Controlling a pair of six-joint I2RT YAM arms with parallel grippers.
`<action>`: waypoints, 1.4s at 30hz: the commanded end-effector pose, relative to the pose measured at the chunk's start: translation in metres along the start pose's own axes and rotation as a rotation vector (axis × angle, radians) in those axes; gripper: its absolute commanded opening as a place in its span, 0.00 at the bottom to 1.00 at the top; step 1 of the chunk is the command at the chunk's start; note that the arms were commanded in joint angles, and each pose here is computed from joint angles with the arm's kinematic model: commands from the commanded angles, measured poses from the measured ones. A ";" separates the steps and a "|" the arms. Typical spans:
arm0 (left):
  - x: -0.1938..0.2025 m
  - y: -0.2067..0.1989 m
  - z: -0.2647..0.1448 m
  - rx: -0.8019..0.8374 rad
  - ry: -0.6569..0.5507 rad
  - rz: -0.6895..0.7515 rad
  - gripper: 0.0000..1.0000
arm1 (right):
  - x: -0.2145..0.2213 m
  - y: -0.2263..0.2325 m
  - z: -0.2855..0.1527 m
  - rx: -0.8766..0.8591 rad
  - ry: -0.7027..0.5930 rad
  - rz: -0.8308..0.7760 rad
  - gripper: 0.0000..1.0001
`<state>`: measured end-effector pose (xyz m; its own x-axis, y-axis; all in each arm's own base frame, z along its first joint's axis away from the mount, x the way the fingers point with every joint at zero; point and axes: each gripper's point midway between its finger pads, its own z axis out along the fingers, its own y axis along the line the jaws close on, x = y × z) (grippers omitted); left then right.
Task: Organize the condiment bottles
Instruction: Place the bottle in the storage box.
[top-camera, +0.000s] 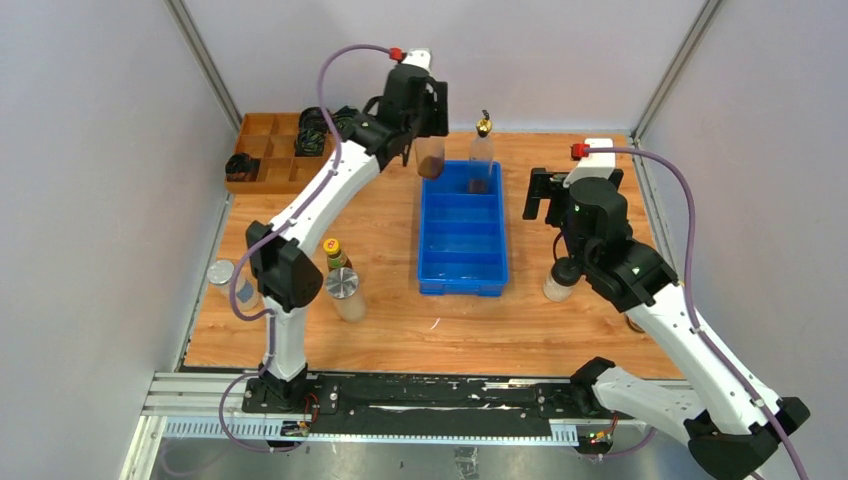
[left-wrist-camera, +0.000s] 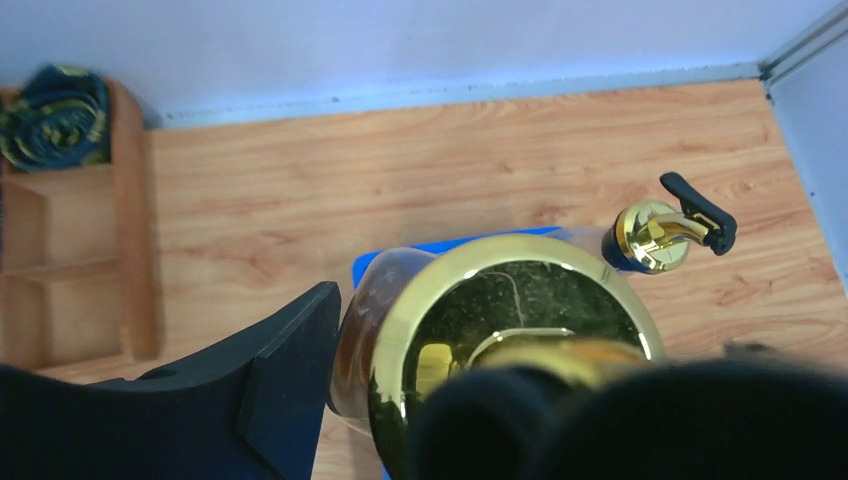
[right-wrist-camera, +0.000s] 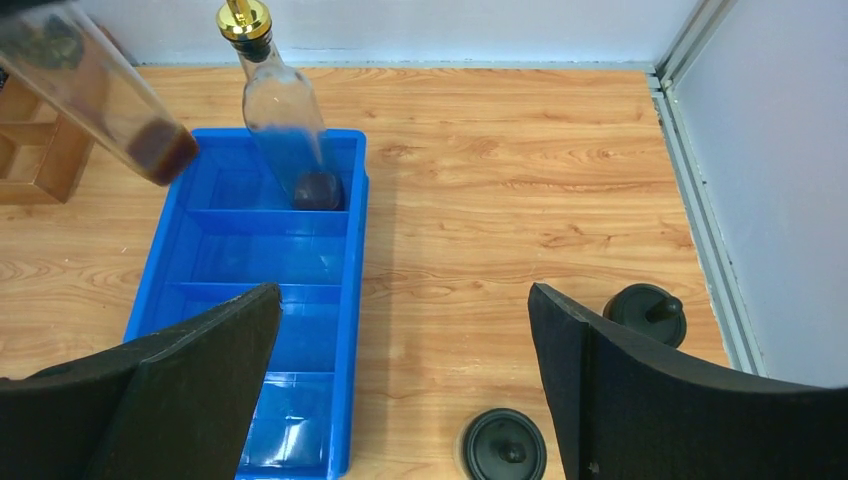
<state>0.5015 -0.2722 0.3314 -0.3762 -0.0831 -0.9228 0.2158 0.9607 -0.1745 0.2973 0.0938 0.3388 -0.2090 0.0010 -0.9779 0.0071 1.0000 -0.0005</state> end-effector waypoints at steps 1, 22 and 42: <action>-0.028 -0.014 -0.005 -0.082 -0.105 -0.110 0.60 | 0.011 -0.009 -0.012 0.009 0.036 -0.033 1.00; 0.036 -0.032 0.053 -0.141 -0.105 -0.237 0.59 | 0.051 -0.010 -0.018 -0.030 0.106 -0.068 1.00; 0.098 -0.023 0.080 -0.215 -0.034 -0.170 0.69 | 0.074 -0.004 -0.009 -0.041 0.146 -0.069 1.00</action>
<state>0.5252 -0.3195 0.1987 -0.4242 -0.2109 -0.8807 -0.0163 0.9741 -0.2254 0.2733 0.0870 0.2736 -0.3418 -0.0782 -0.9365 -0.0452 0.9967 -0.0668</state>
